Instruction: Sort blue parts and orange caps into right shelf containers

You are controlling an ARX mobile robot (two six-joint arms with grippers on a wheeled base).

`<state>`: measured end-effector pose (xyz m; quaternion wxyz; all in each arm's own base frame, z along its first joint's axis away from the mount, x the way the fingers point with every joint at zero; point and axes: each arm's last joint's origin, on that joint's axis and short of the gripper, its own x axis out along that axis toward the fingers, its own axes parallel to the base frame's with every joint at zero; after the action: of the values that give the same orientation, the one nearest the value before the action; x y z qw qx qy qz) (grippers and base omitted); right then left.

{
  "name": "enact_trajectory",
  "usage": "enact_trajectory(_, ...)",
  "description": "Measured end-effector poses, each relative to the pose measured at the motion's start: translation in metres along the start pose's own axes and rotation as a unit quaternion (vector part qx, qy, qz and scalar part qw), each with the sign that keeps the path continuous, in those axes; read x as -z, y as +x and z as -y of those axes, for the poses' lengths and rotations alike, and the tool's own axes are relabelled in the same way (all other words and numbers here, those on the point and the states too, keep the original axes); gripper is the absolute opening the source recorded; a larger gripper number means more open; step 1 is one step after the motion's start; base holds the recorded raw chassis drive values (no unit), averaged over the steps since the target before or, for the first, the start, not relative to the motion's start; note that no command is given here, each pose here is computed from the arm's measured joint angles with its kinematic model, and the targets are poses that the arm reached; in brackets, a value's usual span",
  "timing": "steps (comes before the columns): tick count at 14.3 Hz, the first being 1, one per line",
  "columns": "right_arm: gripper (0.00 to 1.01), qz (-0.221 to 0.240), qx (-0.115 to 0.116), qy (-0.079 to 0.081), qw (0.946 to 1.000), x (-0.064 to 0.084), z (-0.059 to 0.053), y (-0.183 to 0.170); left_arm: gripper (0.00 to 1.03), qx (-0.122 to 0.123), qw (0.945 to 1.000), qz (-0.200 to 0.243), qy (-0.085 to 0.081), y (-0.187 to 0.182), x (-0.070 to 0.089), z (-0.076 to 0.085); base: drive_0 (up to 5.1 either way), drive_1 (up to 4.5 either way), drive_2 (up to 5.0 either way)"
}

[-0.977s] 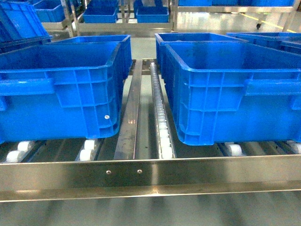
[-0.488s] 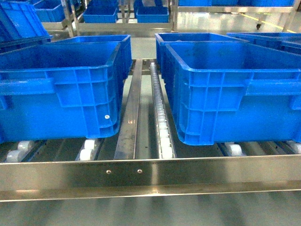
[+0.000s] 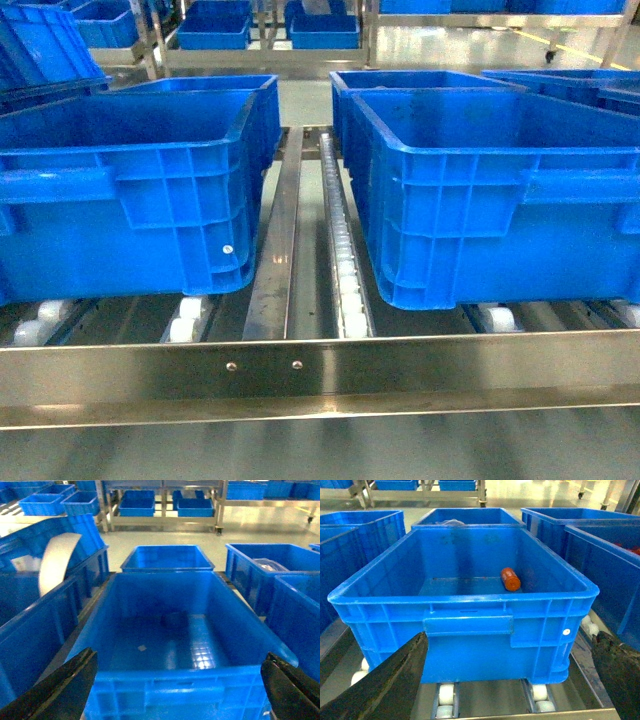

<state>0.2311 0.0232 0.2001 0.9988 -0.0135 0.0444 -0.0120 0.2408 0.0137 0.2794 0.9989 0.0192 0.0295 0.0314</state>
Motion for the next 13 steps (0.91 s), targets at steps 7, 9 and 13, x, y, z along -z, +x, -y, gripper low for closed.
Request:
enact_trajectory(7,0.15,0.053,-0.017,0.008,0.9984,0.037,0.021,-0.051,0.08,0.03,0.999,0.027,-0.016,-0.068,0.076,0.012,0.0,0.0,0.0)
enact_trajectory(9,0.02,0.026,-0.008,0.01,0.9996,0.048,0.025,-0.064,0.02,0.031,0.999,0.025,-0.017,-0.079,0.087,0.012,0.0,0.0,0.0)
enact_trajectory(13,0.02,0.036,-0.009,0.01,0.9993,0.046,0.025,-0.082,0.02,0.031,0.999,0.026,-0.017,-0.096,0.101,0.011,0.0,0.0,0.0)
